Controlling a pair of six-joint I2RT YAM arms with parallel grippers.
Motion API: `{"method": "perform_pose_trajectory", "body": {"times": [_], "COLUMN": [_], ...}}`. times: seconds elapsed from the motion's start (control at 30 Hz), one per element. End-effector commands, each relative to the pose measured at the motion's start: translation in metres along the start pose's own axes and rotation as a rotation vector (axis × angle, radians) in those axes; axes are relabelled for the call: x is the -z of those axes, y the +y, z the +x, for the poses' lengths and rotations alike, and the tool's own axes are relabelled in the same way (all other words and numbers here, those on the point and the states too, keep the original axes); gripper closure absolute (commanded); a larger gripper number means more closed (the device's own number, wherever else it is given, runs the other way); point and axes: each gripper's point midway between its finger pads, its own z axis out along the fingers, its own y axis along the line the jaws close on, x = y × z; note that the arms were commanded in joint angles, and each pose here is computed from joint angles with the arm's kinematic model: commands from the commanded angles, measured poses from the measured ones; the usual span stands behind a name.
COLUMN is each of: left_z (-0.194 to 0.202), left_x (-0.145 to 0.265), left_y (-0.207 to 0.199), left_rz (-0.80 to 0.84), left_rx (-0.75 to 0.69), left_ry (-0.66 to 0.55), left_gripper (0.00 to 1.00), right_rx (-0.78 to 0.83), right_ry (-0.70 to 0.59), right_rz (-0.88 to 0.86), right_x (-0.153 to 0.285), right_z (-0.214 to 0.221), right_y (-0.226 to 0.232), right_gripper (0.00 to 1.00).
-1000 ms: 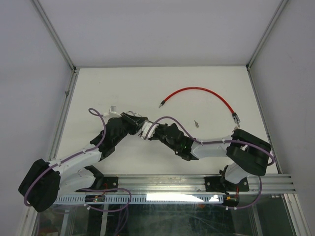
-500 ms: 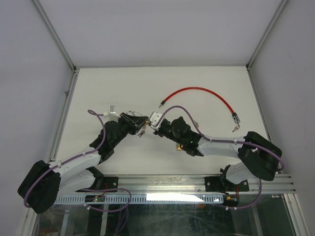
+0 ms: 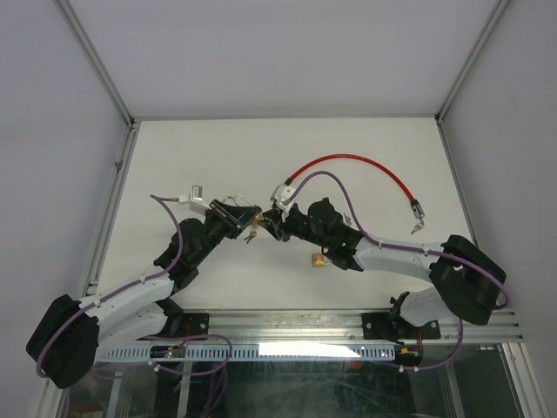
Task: Unlock with the key
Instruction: Unlock the lock.
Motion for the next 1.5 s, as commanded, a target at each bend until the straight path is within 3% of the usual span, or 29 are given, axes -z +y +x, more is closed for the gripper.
{"method": "perform_pose_trajectory", "body": {"times": [0.0,0.33,0.53,0.67,0.97,1.27,1.47], "left_z": [-0.008,-0.003,0.001,0.014,0.057,0.070,0.071], "left_x": [-0.001,-0.001,0.012,0.021,0.028,0.032,0.034], "left_y": [-0.012,0.008,0.060,0.066,0.028,0.017,0.011], "left_rz": [0.043,0.010,-0.240,-0.217,0.143,0.246,0.282], "left_rx": [-0.124,-0.382,-0.330,-0.313,-0.450,-0.468,-0.474], "left_ry": [-0.032,0.051,0.127,0.195,0.422,0.496,0.496], "left_gripper": [1.00,1.00,1.00,1.00,1.00,1.00,1.00], "right_rx": [-0.065,-0.236,-0.328,-0.383,-0.468,-0.495,-0.502], "right_ry": [-0.044,0.056,0.125,0.137,0.082,0.050,0.052], "right_rz": [0.021,0.063,0.162,0.186,0.066,-0.061,-0.074], "right_x": [0.010,0.051,0.069,0.071,0.040,0.013,-0.001], "right_z": [-0.021,0.005,0.023,0.034,0.006,-0.024,-0.017], "right_y": [-0.004,-0.018,-0.034,-0.039,-0.027,-0.016,-0.017], "right_gripper": [0.57,0.18,0.07,0.06,0.11,0.19,0.20]}}
